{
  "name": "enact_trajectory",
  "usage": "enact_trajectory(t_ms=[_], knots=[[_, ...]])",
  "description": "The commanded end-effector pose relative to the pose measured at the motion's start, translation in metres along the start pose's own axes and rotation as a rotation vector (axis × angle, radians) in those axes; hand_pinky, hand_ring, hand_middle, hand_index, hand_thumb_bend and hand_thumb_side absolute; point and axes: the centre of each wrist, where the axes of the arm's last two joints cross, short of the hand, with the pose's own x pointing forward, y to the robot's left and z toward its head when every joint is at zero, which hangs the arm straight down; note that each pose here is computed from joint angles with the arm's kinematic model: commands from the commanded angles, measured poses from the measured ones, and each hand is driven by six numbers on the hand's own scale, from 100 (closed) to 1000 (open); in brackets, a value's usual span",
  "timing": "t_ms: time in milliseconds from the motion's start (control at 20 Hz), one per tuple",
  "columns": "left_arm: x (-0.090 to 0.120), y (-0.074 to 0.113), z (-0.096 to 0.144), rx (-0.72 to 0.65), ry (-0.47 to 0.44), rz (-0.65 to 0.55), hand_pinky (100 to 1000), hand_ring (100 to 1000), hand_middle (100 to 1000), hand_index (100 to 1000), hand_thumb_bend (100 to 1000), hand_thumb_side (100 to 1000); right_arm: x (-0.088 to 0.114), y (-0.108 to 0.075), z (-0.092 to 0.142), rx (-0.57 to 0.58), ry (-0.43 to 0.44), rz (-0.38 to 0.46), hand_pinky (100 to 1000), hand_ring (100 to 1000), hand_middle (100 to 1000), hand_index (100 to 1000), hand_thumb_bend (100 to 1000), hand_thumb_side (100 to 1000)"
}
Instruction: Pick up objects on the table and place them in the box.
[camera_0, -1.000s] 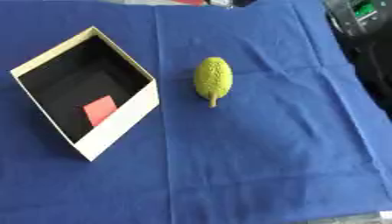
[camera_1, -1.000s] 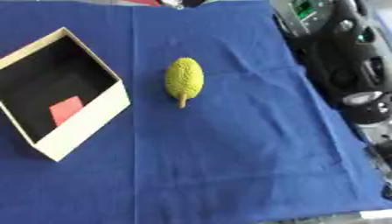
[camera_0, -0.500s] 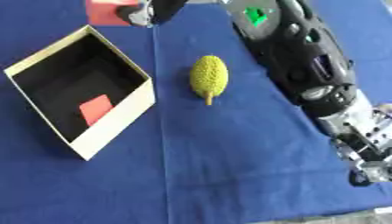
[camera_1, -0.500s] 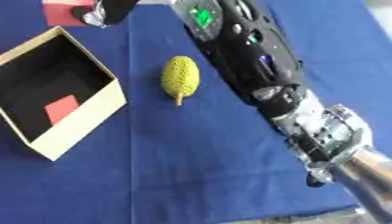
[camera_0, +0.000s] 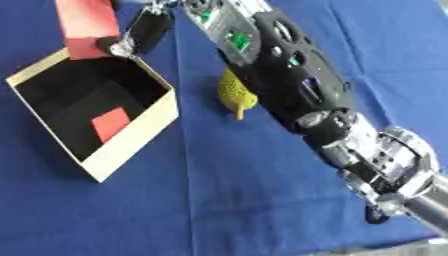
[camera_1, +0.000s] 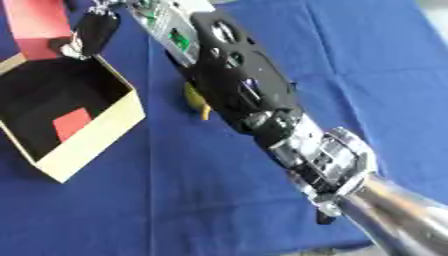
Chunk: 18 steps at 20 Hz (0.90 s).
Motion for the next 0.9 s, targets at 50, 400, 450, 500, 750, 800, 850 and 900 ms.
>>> enact_trajectory(t_ms=[50,400,450,500,750,800,850,900], knots=[[0.006,-0.001,-0.007,0.003,-0.034,0.017,707,780,760,798,149,702,0.006,-0.003,-0.009,0.000,-0.013,0.025,774,601,323,896,100,155],[0.006,-0.003,-0.008,0.006,-0.039,0.023,708,780,760,797,153,700,0.013,0.008,-0.021,0.023,-0.030,0.033,773,599,313,894,100,146],[0.006,-0.003,-0.008,0.006,-0.039,0.023,708,780,760,797,153,699,0.014,0.010,-0.022,0.027,-0.033,0.035,772,599,312,894,100,145],[0.006,-0.003,-0.008,0.006,-0.040,0.023,708,780,760,797,154,698,0.014,0.011,-0.022,0.030,-0.037,0.037,770,598,311,894,100,140],[0.005,0.001,-0.007,0.027,-0.046,0.017,708,776,757,797,165,687,0.020,0.005,-0.019,0.031,-0.068,0.083,763,594,309,901,100,103],[0.005,0.002,-0.007,0.031,-0.046,0.012,708,777,757,798,166,687,0.021,0.002,-0.017,0.028,-0.074,0.098,761,592,306,903,100,101],[0.005,0.003,-0.006,0.033,-0.046,0.005,708,777,757,798,166,686,0.024,0.000,-0.016,0.029,-0.082,0.113,758,591,307,905,100,104],[0.004,0.004,-0.006,0.035,-0.045,-0.003,709,777,757,798,167,685,0.026,-0.001,-0.015,0.036,-0.093,0.126,757,591,310,906,100,108]])
